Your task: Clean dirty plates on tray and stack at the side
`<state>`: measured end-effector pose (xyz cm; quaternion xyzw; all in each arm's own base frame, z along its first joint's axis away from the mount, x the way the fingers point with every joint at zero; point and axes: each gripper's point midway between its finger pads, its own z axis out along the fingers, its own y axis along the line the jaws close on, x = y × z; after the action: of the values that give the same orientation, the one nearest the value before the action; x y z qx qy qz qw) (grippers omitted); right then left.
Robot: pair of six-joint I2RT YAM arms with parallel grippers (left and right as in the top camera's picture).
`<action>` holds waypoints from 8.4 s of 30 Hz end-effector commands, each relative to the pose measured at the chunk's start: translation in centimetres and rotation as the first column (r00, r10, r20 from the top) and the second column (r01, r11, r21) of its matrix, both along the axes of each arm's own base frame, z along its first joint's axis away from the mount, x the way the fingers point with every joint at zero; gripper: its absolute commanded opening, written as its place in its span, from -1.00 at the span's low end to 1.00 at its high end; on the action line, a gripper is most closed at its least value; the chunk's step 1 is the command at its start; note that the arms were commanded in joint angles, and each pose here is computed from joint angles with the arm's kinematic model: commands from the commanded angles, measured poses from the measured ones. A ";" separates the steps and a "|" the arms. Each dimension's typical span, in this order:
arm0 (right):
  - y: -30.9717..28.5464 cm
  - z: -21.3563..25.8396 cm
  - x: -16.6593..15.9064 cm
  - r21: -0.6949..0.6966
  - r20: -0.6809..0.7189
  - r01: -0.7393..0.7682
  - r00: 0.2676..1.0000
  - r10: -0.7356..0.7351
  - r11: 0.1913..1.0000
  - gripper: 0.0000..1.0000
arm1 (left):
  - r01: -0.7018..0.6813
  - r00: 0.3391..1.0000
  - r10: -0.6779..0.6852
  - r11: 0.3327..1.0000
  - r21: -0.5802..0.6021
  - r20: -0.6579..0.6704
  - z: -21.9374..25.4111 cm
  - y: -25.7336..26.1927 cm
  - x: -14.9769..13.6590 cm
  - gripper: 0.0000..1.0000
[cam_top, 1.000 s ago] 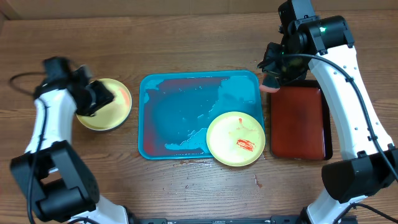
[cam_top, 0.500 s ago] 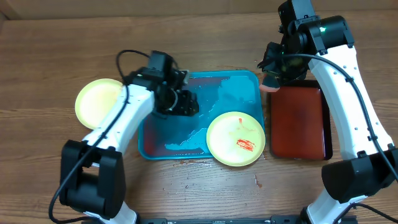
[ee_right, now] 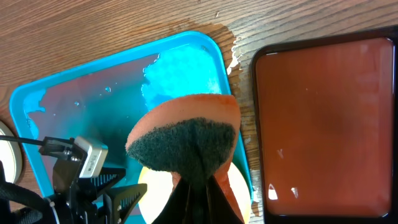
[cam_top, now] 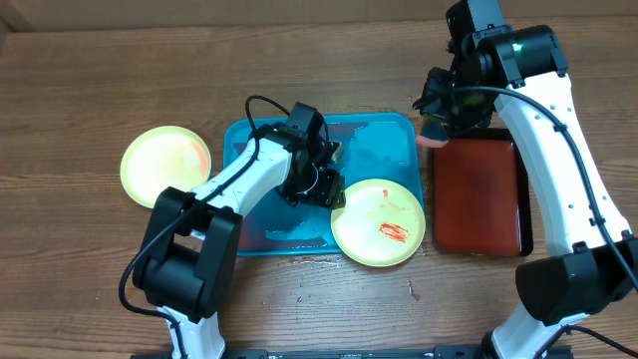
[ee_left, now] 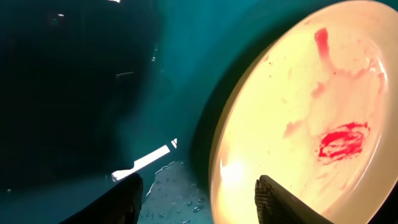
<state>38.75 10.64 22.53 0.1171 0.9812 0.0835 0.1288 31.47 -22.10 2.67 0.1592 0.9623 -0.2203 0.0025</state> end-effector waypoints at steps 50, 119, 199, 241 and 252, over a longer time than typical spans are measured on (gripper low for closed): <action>3.9 -0.3 0.8 0.077 0.066 -0.084 0.995 0.079 0.993 -0.92 | -0.116 0.991 0.107 0.987 0.112 0.077 -1.6 6.4 5.1 -0.92; 10.9 -21.7 -2.6 -0.053 -0.261 -0.119 0.960 0.101 0.991 -0.92 | -0.289 0.957 0.289 0.957 0.029 0.010 0.6 8.3 6.1 -0.92; 18.4 -20.9 1.2 0.291 -0.064 -0.279 0.949 0.309 0.915 -0.92 | -0.287 0.958 0.287 0.957 0.026 0.006 0.6 8.3 6.0 -0.92; 0.6 3.2 -1.4 0.051 0.291 -0.029 0.957 0.014 0.998 -0.92 | -0.448 0.835 0.170 0.763 0.466 0.524 14.5 15.2 7.2 -0.92; -5.0 2.7 -2.1 0.034 0.227 0.115 0.966 -0.120 0.993 -0.92 | -0.585 0.652 -0.109 0.558 0.589 0.751 20.3 11.5 5.7 -0.92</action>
<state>36.79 6.24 24.58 0.1573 0.9540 0.1026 0.2338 36.67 -11.52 18.46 0.1093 0.9302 0.2358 0.2593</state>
